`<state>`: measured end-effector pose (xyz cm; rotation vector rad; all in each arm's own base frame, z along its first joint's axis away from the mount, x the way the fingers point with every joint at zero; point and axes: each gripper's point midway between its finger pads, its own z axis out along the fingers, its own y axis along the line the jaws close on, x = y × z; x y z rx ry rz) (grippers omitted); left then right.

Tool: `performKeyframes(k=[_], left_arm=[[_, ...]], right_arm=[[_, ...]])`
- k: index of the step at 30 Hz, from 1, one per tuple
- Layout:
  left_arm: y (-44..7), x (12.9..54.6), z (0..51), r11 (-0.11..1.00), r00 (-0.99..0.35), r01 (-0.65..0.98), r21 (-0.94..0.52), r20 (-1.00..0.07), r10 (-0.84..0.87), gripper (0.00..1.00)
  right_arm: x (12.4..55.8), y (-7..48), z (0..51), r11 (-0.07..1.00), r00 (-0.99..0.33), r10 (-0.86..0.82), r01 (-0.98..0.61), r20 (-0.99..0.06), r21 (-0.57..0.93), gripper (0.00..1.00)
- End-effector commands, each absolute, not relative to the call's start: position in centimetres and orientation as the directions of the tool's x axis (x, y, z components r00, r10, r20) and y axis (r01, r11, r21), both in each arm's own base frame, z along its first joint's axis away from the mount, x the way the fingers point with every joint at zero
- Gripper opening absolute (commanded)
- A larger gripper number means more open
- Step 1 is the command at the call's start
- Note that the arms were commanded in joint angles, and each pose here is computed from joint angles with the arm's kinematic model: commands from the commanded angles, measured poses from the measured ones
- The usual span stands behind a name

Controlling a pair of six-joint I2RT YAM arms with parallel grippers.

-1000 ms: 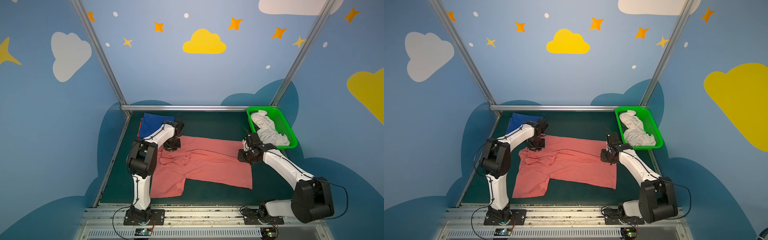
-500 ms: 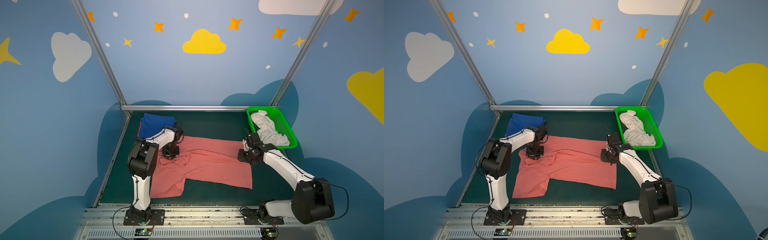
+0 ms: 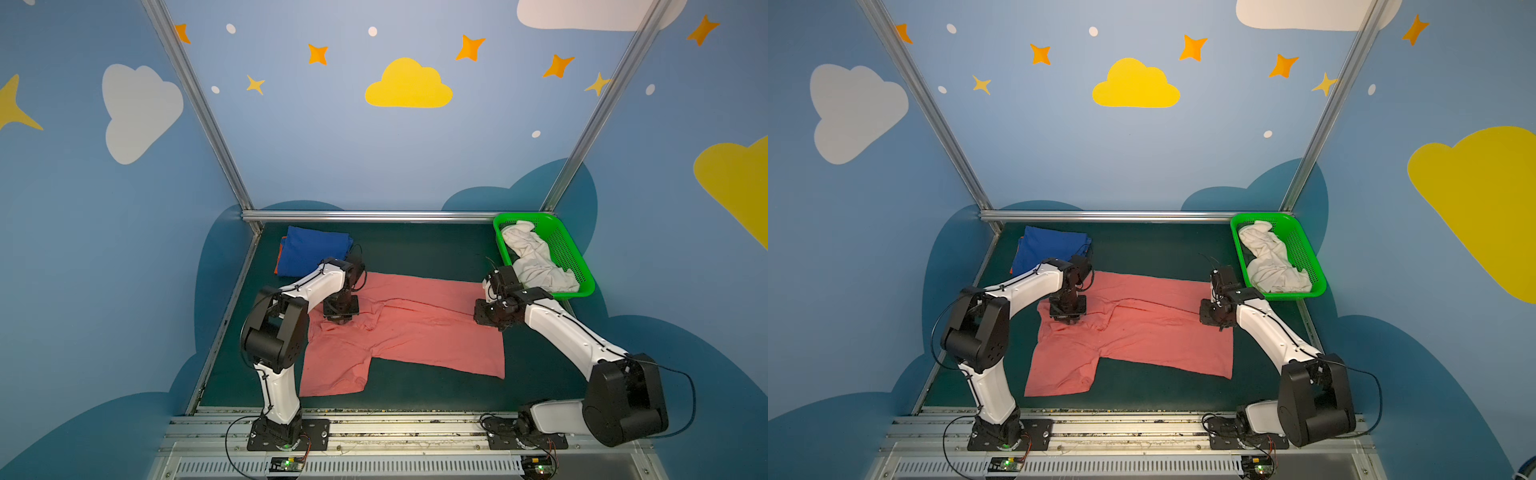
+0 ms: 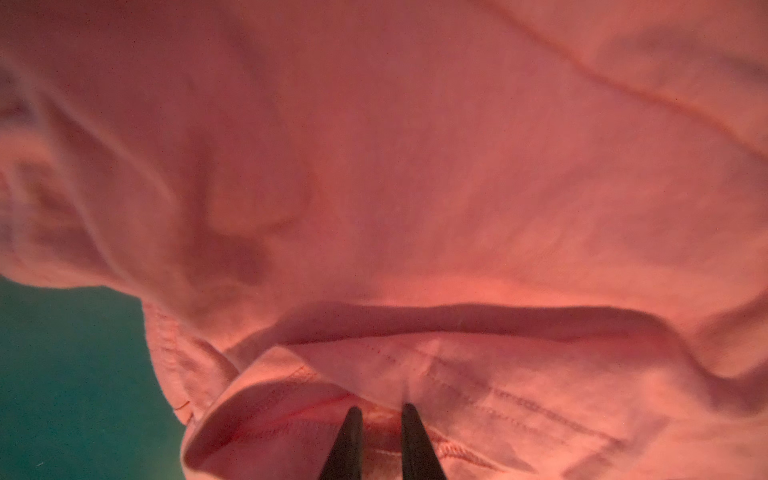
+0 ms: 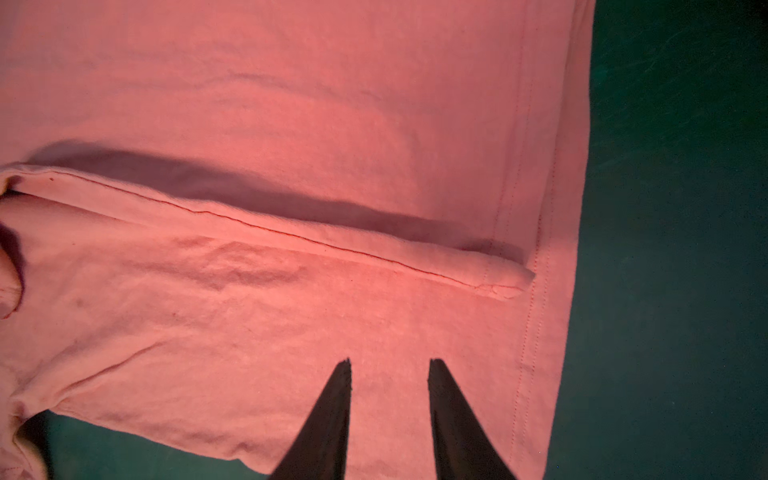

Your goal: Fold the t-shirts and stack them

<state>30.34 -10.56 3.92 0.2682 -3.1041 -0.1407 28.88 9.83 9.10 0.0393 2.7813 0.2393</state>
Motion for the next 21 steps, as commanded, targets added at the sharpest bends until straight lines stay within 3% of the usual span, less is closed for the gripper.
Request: performKeyframes(k=[1, 13, 21], left_arm=[[-10.6, 29.0, 4.0, 0.978, -0.98, -0.195, 0.08, 0.023, -0.197, 0.19], [-10.7, 27.3, 4.9, 0.975, -0.976, -0.219, 0.045, 0.003, -0.22, 0.2], [-10.7, 30.1, 9.4, 0.975, -0.965, -0.222, -0.001, -0.139, -0.22, 0.26]], right_arm=[[28.8, 10.1, 9.1, 0.985, -0.94, 0.058, -0.002, -0.336, 0.174, 0.34], [28.8, 10.9, 9.6, 0.982, -0.939, 0.045, -0.02, -0.342, 0.186, 0.34], [28.8, 11.3, 10.2, 0.982, -0.935, 0.037, -0.031, -0.352, 0.187, 0.34]])
